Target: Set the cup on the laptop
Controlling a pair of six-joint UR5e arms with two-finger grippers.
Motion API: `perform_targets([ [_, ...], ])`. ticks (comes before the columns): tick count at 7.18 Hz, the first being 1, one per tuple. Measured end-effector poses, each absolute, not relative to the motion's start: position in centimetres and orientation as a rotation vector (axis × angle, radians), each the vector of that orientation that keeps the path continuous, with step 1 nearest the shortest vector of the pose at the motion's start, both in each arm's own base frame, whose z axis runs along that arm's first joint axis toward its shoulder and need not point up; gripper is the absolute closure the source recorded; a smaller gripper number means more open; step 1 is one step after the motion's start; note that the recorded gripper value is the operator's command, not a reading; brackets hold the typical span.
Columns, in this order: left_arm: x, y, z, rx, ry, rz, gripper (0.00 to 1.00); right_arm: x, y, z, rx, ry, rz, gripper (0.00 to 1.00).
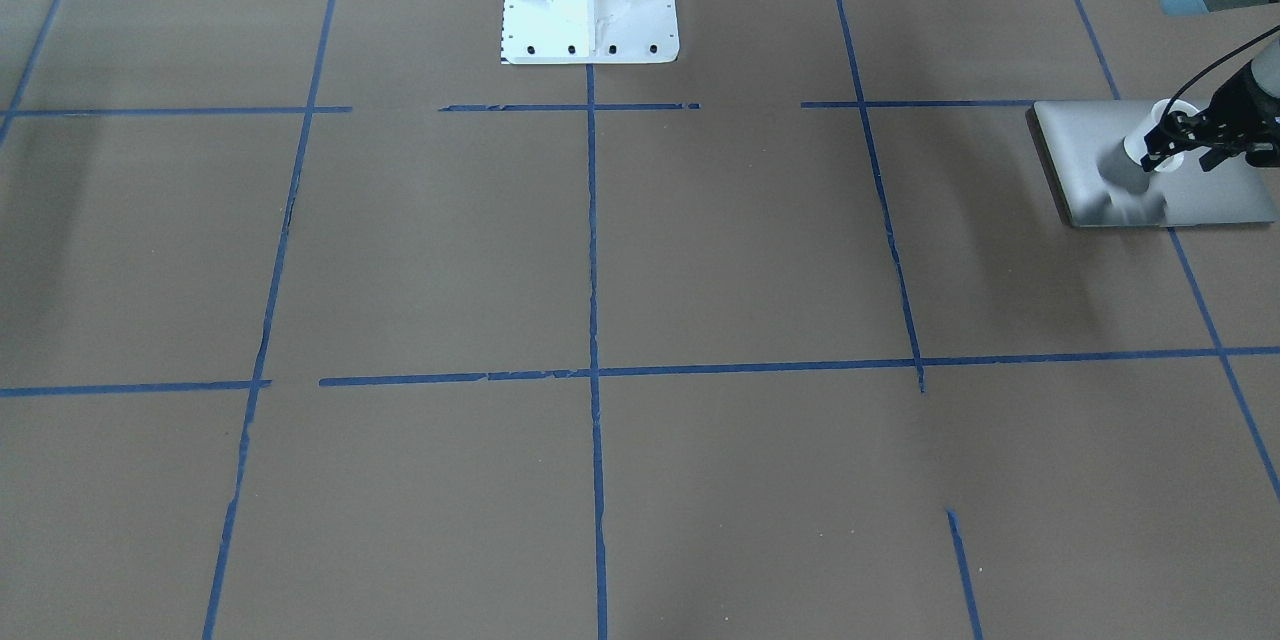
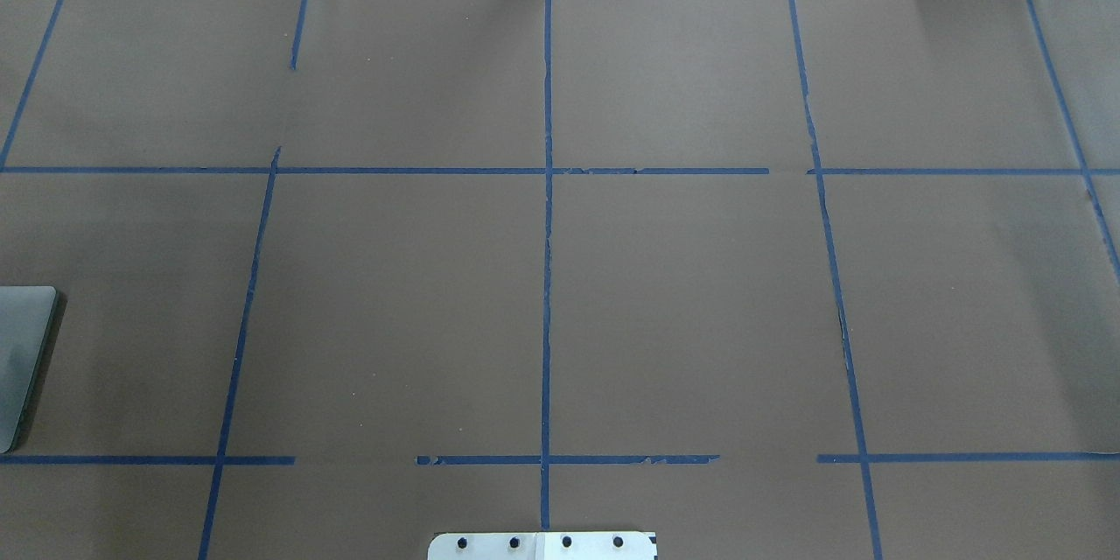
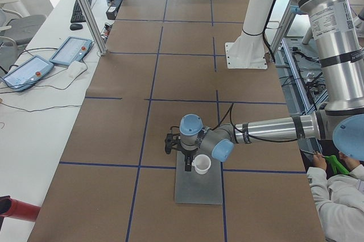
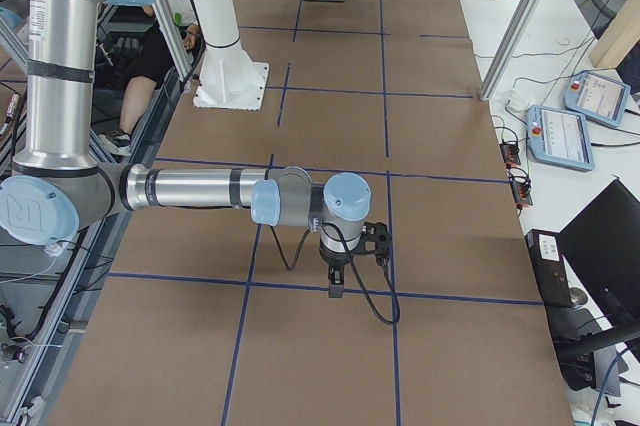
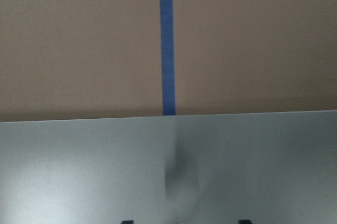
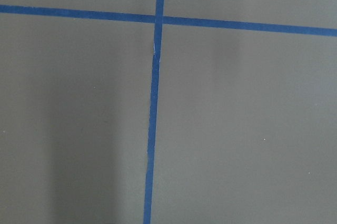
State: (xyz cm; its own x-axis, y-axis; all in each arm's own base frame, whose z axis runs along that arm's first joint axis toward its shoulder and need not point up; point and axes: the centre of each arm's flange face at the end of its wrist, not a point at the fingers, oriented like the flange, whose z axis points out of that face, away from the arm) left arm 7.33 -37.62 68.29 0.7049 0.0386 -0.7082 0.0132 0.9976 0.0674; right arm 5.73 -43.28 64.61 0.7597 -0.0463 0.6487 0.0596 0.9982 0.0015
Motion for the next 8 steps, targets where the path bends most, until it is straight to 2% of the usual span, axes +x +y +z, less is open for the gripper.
perform_targets([
  [4,-3.1,-40.8,58.2,0.089,0.745,0.033,0.0,5.7,-43.3,64.6,-0.02,-0.705,-0.058,0.0],
  [8,-5.5,-39.7,58.3,0.052,0.77,0.007,0.0,5.7,-43.3,64.6,-0.021,-0.706,-0.057,0.0],
])
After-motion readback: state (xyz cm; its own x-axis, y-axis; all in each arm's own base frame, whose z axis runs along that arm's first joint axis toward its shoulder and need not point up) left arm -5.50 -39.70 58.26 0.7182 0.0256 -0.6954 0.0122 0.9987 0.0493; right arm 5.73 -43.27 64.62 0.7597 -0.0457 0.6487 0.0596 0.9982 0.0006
